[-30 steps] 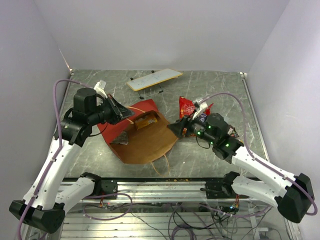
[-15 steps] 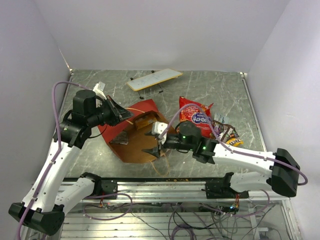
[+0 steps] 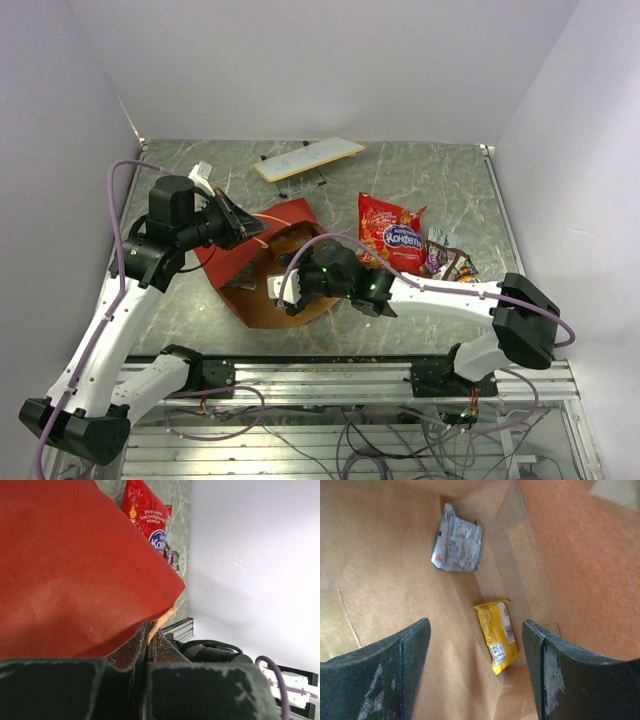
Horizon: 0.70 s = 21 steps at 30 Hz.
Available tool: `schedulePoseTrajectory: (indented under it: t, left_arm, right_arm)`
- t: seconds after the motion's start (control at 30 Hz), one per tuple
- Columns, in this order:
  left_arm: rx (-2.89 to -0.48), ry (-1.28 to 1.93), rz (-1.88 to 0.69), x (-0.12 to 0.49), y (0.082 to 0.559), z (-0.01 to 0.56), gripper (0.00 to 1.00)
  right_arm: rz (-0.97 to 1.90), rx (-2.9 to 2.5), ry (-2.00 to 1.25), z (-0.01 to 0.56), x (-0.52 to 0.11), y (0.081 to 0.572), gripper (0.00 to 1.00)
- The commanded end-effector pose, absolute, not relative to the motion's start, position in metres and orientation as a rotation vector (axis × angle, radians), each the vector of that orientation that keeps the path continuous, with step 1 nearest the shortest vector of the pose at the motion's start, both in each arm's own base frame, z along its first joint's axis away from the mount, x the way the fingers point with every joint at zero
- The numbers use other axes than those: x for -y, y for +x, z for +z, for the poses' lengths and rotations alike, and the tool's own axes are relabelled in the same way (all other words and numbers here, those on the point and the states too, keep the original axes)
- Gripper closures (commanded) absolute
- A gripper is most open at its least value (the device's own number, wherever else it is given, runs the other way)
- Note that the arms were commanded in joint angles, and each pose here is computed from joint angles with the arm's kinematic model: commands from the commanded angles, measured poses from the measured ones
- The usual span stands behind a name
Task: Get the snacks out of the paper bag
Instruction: Take out the snack from the paper bag.
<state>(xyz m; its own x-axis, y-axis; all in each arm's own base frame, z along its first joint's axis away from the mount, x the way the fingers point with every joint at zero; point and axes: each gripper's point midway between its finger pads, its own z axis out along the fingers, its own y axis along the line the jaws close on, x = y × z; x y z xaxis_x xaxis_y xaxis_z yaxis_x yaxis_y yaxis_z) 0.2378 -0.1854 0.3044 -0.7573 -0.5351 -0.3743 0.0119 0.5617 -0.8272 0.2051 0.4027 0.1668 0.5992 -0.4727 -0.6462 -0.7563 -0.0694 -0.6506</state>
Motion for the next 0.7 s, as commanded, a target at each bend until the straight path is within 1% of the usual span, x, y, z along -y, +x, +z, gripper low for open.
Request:
schedulePoseTrajectory:
  t: [0.0,0.2,0.37,0.57,0.67]
  left_arm:
    - [-2.149,-0.401,-1.187,0.186,0.235,0.32,0.93]
    - [-2.138,-0.409,-1.198,0.186,0.234,0.321,0.93]
    - [-2.132,-0.408,-1.198,0.187,0.236,0.324,0.93]
    - [-2.135,-0.416,-1.19,0.185,0.235,0.323,0.93]
    - [-2.125,-0.422,-1.202,0.186,0.236,0.323,0.93]
  right_arm:
    - [0.147,-0.954,-1.783,0.158,-0.4,0.224,0.26]
    - [0.052,-0.993,-1.859,0.132,-0.398,0.243,0.25]
    - [0.033,-0.983,-1.815,0.139,-0.404,0.251,0.24]
    - [-0.008,-1.03,-1.832,0.123,-0.405,0.261,0.24]
    - [0.026,-1.054,-1.767,0.137,-0.417,0.267,0.24]
